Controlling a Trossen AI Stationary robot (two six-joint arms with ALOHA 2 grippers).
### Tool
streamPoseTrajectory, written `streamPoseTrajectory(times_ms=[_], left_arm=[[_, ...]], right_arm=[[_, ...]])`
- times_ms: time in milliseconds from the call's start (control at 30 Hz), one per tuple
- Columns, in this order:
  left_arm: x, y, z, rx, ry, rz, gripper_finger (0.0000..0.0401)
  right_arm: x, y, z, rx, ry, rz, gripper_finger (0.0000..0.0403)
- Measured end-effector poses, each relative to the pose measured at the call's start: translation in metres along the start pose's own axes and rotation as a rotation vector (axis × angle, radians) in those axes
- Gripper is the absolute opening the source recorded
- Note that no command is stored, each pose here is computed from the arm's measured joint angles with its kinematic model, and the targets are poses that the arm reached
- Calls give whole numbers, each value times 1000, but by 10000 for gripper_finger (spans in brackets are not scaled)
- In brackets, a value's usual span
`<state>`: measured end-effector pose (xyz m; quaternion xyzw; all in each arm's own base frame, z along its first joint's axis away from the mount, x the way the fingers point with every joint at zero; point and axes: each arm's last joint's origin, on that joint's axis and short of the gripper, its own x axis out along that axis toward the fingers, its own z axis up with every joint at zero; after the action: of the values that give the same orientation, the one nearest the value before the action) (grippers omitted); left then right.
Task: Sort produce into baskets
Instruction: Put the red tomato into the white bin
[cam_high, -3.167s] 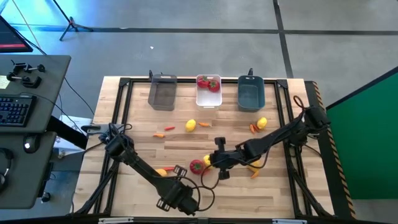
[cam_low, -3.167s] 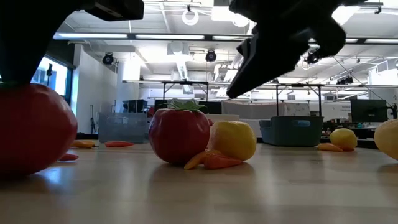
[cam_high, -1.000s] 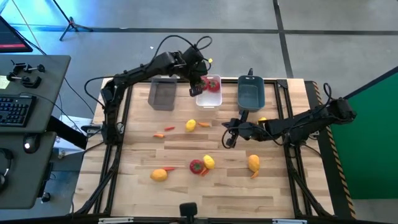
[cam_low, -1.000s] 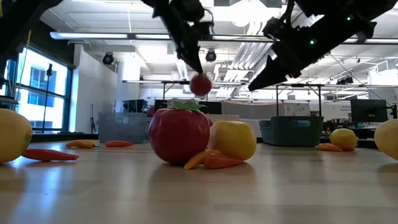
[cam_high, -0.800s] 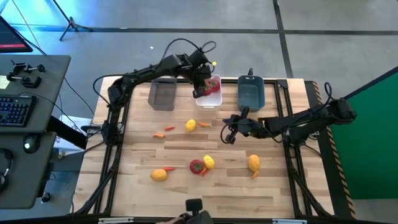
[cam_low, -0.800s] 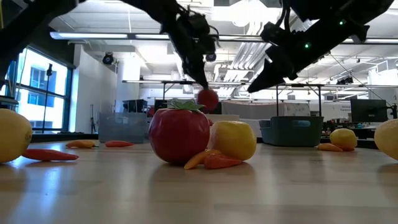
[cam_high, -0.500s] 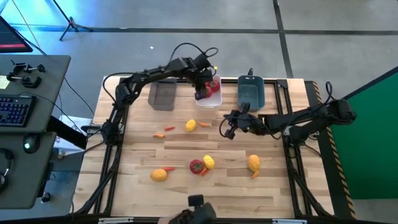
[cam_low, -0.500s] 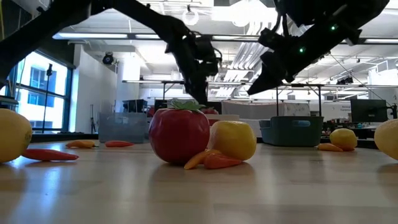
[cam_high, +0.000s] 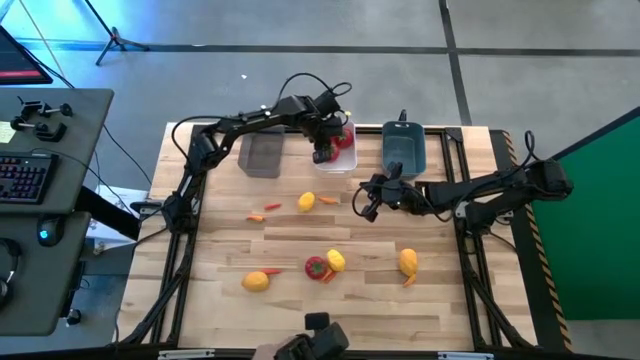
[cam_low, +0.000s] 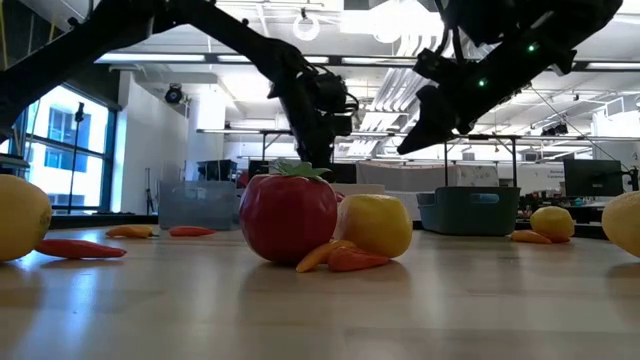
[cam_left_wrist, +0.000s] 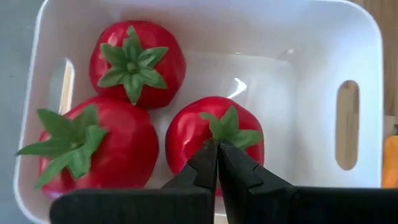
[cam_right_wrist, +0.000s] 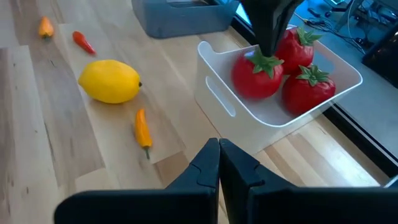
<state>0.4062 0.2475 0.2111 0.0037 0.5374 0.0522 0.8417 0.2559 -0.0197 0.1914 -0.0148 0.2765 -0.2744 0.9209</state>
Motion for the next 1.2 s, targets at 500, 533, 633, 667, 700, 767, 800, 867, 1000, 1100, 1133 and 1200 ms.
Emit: streamPoseTrajectory(times_ms=[500, 533, 633, 667, 700, 767, 800, 867, 1000, 1100, 1133, 1200], left_arm=[[-26, 0, 13, -14, -124, 55, 105], [-27, 1, 15, -20, -139, 62, 107], [-27, 3, 20, -19, -192, 84, 108], [-28, 4, 21, -17, -207, 91, 108], [-28, 4, 23, -13, -223, 97, 108], [-29, 3, 26, -5, -249, 107, 107], [-29, 3, 28, -2, -259, 110, 105], [-29, 1, 31, 11, -282, 115, 98], [-30, -3, 38, 46, -338, 110, 82], [-30, -8, 42, 81, -379, 62, 63], [-30, -9, 43, 96, -390, 47, 54], [-31, -12, 45, 109, -409, 34, 34]], right_arm=[[0, 0, 0, -62, 2, 4, 0], [0, 0, 0, -66, 2, 6, 0], [1, -2, 0, -63, 7, 1, 0], [2, -3, 0, -57, 11, 1, 0], [2, -4, 0, -48, 14, 6, 0], [3, -5, 0, -28, 17, 11, 0], [4, -6, 0, -18, 18, 13, 0], [4, -7, 0, -5, 21, 21, 0], [6, -10, 0, -5, 27, 17, 0], [9, -16, 0, 7, 31, -2, 0], [9, -18, 0, 13, 32, -10, 0], [11, -21, 0, 28, 32, -21, 0]])
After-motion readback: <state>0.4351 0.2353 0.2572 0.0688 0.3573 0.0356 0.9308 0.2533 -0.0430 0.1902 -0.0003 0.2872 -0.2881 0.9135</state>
